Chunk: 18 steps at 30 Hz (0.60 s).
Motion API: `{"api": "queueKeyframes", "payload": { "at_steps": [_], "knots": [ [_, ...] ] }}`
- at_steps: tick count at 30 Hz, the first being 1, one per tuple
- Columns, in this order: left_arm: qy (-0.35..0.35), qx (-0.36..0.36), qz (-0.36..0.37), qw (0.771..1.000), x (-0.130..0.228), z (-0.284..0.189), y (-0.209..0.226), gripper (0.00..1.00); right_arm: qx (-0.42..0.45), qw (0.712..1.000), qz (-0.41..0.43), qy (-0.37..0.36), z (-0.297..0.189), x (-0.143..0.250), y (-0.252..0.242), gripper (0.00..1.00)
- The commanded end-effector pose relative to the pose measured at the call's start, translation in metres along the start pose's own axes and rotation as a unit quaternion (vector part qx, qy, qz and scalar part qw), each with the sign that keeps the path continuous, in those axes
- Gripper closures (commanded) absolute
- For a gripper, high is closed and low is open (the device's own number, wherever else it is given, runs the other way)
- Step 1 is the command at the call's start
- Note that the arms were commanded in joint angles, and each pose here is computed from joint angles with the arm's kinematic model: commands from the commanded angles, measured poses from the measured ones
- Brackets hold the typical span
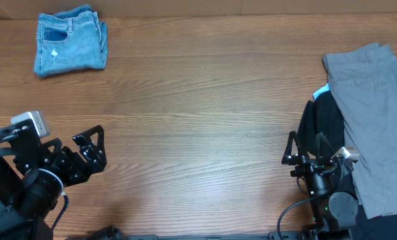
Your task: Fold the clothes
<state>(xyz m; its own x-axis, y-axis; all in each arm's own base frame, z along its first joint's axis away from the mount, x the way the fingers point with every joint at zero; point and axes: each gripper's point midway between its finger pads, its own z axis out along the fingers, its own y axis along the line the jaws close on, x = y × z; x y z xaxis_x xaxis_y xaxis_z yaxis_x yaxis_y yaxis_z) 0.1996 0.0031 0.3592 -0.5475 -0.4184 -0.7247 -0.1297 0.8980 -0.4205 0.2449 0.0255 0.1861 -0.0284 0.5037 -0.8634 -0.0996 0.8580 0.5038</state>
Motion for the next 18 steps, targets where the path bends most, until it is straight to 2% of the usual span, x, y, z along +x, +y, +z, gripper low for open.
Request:
{"api": "queueKeyframes", "payload": {
  "at_steps": [1,14,18],
  "knots": [
    [0.000,0.002,0.017,1.000,0.000,0.000,-0.002,0.00,0.013,1.000,-0.008,-0.016,0.000,-0.003,-0.007,0.00],
    [0.000,0.002,0.017,1.000,0.000,0.000,-0.002,0.00,0.060,0.998,-0.012,-0.010,-0.001,0.000,-0.029,0.00],
    [0.000,0.002,0.017,1.000,0.000,0.000,-0.002,0.00,0.060,0.996,-0.067,-0.006,-0.001,0.000,-0.029,0.00]
  ]
}}
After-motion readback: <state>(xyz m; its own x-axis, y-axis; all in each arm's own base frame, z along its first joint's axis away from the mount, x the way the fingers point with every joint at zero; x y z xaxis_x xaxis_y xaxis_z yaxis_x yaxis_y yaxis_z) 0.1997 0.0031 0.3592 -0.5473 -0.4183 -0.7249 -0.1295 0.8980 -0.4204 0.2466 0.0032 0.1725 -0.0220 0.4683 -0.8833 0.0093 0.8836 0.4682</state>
